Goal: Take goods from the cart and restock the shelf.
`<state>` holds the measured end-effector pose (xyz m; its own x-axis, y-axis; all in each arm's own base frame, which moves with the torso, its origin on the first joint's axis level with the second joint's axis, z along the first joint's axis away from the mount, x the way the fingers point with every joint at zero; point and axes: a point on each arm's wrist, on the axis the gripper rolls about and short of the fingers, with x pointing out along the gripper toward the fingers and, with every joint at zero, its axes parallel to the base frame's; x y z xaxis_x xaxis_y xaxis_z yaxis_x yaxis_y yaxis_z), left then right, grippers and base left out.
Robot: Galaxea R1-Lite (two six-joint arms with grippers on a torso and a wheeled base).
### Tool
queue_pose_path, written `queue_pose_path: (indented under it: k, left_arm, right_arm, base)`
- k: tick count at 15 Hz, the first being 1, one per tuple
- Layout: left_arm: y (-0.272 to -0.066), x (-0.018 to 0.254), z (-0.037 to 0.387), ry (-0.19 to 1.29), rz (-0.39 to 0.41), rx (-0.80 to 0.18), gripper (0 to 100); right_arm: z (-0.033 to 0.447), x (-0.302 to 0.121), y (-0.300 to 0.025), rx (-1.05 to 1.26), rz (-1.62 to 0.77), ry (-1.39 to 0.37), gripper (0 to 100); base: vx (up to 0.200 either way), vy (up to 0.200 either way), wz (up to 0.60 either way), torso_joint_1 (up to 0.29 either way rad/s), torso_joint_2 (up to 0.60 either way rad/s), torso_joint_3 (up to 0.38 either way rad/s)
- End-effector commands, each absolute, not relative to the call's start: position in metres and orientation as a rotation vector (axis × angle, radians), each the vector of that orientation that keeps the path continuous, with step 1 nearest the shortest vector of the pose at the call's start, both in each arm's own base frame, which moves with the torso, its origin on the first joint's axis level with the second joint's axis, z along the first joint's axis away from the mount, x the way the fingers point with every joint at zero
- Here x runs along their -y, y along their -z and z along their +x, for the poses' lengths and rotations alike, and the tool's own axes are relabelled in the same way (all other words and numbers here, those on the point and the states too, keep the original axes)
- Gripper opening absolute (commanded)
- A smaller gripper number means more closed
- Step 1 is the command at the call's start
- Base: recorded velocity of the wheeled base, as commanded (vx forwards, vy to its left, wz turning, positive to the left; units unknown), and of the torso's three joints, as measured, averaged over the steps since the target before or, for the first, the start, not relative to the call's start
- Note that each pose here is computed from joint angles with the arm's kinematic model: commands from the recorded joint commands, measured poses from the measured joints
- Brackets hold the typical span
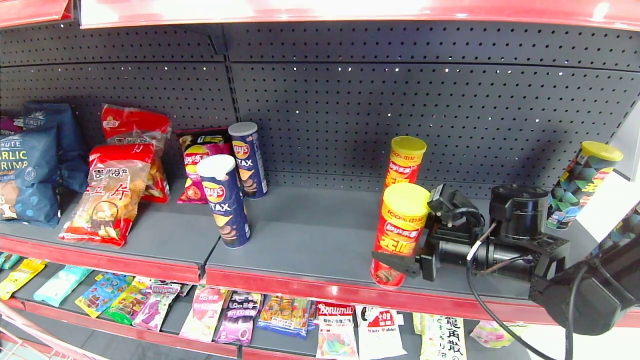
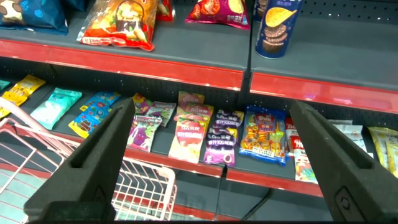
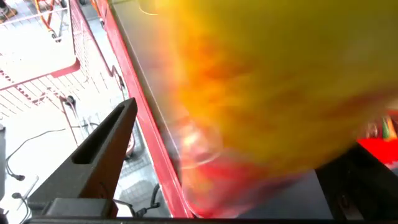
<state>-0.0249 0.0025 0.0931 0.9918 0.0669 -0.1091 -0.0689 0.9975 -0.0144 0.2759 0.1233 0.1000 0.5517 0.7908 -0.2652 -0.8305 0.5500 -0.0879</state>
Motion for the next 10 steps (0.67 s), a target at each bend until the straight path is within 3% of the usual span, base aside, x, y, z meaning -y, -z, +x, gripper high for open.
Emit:
queue_pose_path:
  k: [1,10]
  left_arm:
    - [-0.094,-0.003,-0.025,-0.069,-0.018,-0.108,100]
    - [-0.094,-0.003,-0.025,-0.069,-0.019,-0.106,100]
  right_arm:
    - [0.274,-0.119,-0.102,-0.198,-0.215,-0.954,100]
    - [0.252,-0.102,-0.1,-0.24,-0.209,-0.921,100]
  base:
    - [0.0,0.0,0.0,0.0,0.0,0.0]
    - [0.0,0.0,0.0,0.0,0.0,0.0]
